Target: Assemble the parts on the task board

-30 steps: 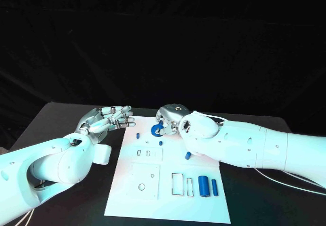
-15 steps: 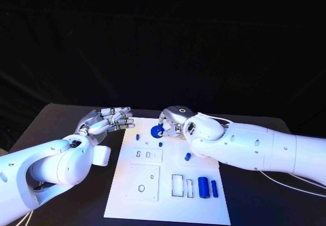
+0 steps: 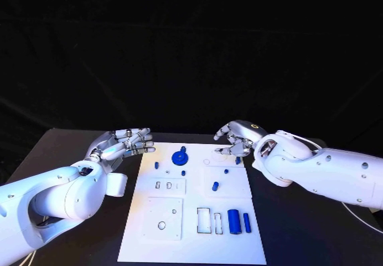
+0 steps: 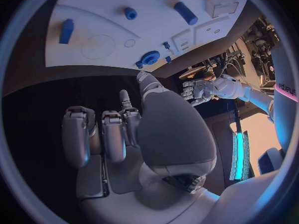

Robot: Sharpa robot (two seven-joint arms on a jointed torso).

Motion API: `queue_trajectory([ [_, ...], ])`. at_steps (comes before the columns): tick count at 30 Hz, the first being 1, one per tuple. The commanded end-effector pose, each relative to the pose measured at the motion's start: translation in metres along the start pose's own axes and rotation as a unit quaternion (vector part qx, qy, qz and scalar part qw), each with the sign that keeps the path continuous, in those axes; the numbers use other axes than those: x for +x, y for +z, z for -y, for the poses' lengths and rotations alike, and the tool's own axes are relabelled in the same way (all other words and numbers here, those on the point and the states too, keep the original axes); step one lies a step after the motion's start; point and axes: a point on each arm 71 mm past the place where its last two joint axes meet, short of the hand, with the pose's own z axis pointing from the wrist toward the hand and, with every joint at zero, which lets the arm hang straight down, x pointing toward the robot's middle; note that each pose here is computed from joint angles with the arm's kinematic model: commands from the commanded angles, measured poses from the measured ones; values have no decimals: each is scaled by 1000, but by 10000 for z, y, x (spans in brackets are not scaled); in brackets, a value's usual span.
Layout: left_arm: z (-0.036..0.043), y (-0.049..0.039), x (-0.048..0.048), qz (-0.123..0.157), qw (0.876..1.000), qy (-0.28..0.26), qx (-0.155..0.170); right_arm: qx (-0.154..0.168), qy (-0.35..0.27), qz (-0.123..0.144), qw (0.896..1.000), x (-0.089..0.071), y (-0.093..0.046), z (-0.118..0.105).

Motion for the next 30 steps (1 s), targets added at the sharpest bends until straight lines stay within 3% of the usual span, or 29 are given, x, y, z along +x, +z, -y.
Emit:
queue_trajectory([
  [1,2,16,27,-13,1000,-5,3,-27,52,-15,998,3,-104,111],
  [12,-17,49,45,-15,1000,-5,3,14,66,-26,997,65,-267,529],
  [22,-29,61,47,-14,1000,-5,3,39,65,-45,996,281,-275,698],
  [30,-33,63,40,-13,1000,-5,2,45,59,-49,996,350,-253,749],
])
